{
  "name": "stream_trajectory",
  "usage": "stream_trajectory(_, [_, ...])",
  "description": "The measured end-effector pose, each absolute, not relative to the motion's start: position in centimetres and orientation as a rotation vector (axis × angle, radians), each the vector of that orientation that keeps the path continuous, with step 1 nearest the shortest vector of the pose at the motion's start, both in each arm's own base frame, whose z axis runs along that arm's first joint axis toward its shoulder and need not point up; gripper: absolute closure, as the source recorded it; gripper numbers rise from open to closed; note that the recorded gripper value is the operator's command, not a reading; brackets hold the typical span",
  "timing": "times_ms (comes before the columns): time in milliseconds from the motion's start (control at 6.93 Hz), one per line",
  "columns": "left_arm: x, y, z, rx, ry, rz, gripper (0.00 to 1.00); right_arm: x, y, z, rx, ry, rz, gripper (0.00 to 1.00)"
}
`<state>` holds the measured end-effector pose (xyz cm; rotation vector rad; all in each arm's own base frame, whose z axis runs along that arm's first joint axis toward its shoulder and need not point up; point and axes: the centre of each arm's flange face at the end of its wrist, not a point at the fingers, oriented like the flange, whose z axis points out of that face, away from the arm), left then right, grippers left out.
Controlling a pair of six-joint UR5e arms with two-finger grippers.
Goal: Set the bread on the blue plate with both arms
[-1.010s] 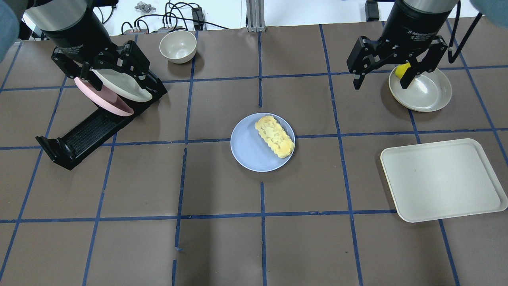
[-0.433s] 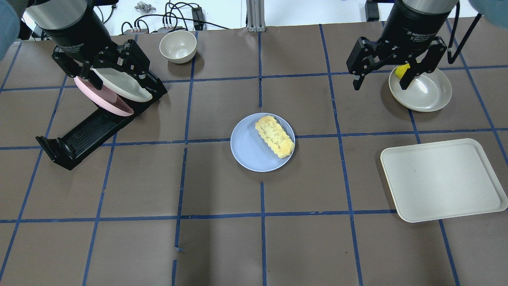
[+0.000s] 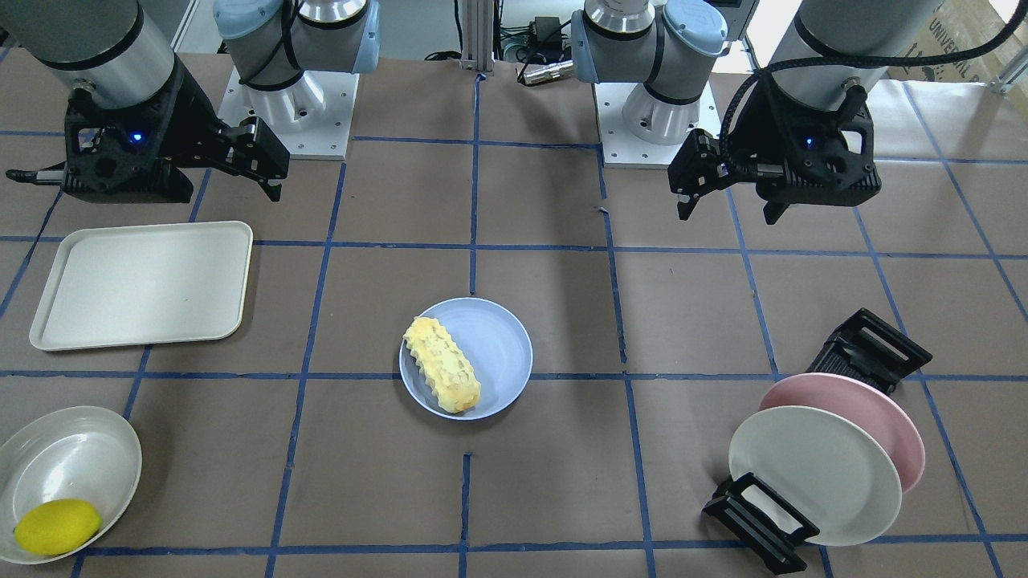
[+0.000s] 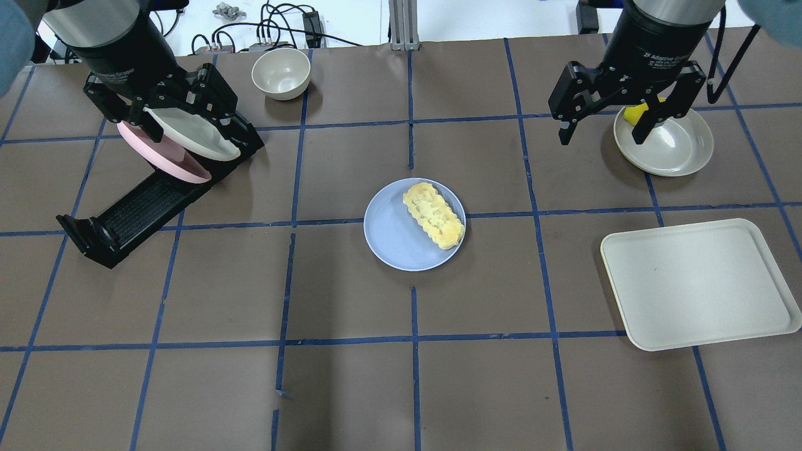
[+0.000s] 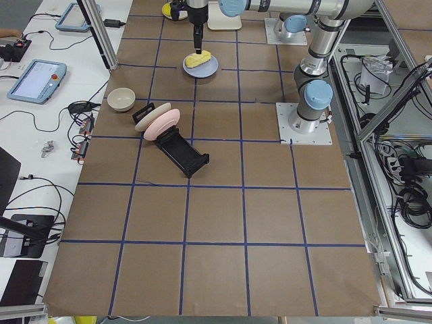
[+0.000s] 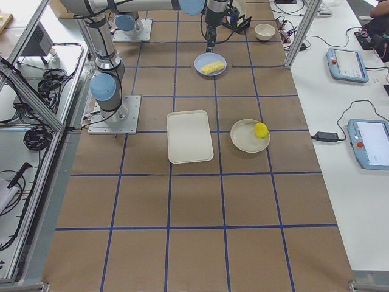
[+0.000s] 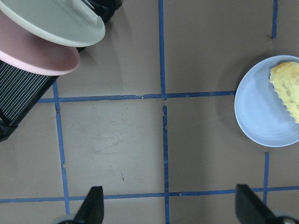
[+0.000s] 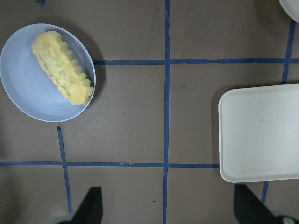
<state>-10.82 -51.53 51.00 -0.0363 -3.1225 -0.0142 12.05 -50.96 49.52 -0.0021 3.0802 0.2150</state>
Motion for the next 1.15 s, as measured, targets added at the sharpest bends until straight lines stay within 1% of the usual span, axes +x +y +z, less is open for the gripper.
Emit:
stream_trajectory(722, [-10.8, -51.6, 50.8, -0.036, -3.12, -0.019, 0.0, 12.4, -50.6, 49.0, -0.011, 3.077, 0.231, 0.0])
stream_trajectory(1155, [-10.8, -51.7, 50.8, -0.036, -3.119, -0.021, 0.0, 15.3, -50.3, 48.0, -0.086, 3.064, 0.249, 0.0])
